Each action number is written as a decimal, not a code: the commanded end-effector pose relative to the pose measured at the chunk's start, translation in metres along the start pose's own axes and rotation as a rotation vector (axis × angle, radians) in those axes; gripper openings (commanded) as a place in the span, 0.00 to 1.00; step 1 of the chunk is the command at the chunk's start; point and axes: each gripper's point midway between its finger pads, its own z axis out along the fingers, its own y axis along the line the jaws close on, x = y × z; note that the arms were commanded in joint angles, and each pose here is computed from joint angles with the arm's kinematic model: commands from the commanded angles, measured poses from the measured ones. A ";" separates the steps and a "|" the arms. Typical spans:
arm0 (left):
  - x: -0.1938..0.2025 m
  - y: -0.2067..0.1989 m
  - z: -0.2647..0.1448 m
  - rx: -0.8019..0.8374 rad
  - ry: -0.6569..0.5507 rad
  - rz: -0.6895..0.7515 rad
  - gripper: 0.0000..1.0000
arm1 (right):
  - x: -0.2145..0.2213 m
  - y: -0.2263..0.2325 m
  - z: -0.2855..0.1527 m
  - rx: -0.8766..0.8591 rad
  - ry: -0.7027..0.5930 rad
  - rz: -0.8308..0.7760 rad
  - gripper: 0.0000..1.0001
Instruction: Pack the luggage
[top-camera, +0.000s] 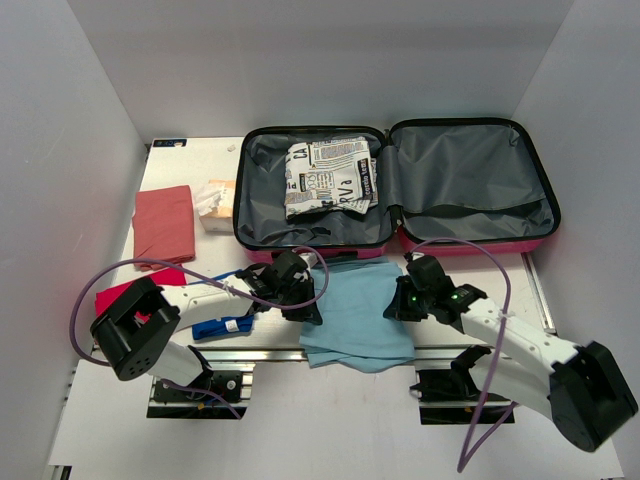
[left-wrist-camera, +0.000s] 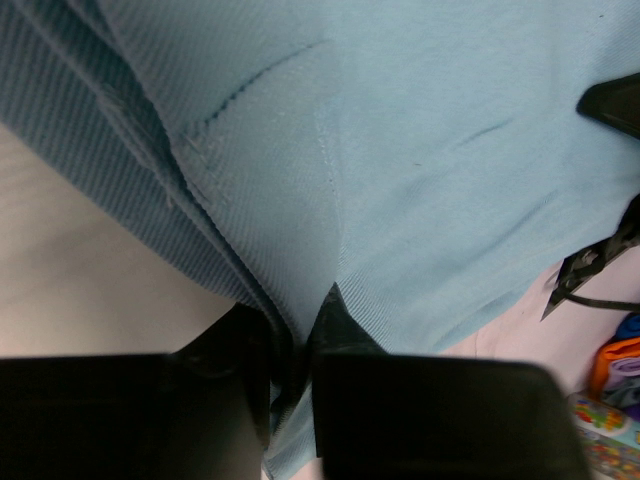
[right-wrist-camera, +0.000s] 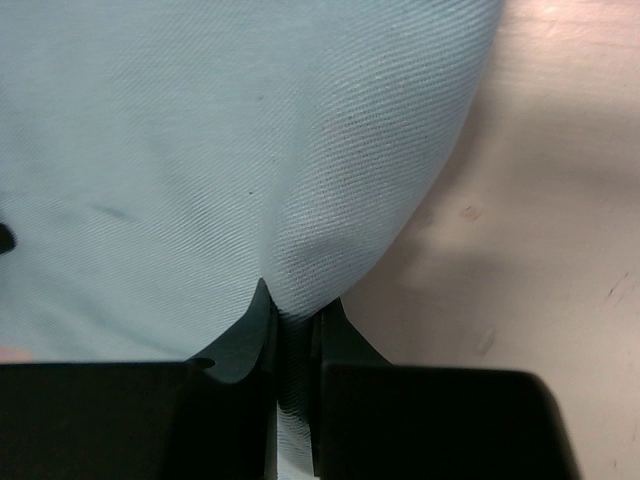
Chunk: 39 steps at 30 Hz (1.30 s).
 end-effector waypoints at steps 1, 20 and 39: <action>-0.008 -0.029 -0.026 0.008 -0.038 0.081 0.00 | -0.005 0.040 -0.031 -0.169 0.010 -0.058 0.00; -0.182 -0.189 -0.204 0.000 -0.669 0.382 0.00 | -0.229 0.179 -0.184 -0.267 -0.551 -0.236 0.00; -0.383 -0.091 -0.180 -0.359 -0.817 0.281 0.00 | -0.396 0.163 -0.103 -0.079 -0.675 -0.170 0.00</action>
